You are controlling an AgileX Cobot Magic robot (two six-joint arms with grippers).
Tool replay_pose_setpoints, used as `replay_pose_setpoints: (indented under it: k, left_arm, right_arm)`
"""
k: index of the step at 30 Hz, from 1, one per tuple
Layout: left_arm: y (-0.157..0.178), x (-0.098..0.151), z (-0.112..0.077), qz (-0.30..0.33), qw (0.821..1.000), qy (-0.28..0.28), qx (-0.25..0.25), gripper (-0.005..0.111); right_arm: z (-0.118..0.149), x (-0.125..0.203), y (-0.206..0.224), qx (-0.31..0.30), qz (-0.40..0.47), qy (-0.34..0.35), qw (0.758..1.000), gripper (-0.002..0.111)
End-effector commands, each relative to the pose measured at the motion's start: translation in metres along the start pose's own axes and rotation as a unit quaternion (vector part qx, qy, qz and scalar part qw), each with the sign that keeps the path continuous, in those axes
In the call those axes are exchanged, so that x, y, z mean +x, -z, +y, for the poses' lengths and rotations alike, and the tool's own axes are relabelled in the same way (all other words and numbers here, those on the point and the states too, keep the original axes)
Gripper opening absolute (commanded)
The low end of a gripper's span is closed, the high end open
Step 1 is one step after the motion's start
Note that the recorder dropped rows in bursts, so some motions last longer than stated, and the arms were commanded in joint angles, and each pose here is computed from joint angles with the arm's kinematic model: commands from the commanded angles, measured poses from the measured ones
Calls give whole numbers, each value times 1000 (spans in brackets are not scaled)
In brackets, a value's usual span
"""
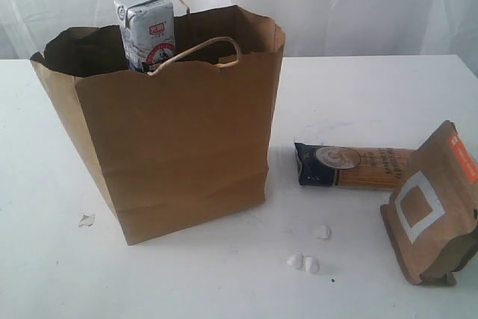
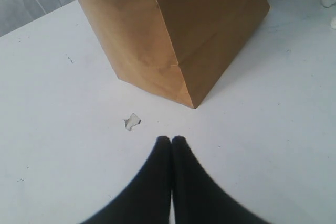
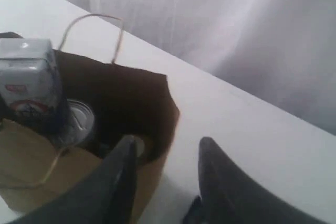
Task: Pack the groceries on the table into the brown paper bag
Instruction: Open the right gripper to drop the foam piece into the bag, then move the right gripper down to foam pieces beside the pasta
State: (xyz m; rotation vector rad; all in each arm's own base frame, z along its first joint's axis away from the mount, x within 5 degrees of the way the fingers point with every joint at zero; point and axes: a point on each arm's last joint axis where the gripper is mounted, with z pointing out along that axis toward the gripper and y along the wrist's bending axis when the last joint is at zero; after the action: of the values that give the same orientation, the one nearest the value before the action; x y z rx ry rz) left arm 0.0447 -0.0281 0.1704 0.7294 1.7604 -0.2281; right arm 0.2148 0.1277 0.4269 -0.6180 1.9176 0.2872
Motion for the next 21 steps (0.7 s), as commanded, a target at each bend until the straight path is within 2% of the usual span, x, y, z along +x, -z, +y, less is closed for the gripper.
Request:
replay_pose_setpoints:
  k: [1,7,10,16,21]
  left_arm:
    - [0,1,0,0,1000,2,1,0]
    - [0,1,0,0,1000,2,1,0]
    - [0,1,0,0,1000,2,1,0]
    - [0,1,0,0,1000,2,1,0]
    - [0,1,0,0,1000,2,1,0]
  right_arm:
    - [-10,6,36,46,30,-24,998,37]
    - [-17,13,86,97,24,-67,993,37]
    - [-18,28,100,111,50,-75,990,37]
    - [-15,72,106,116,114,-105,981,37]
    - [-6,112,95,89,171,-124,973,37]
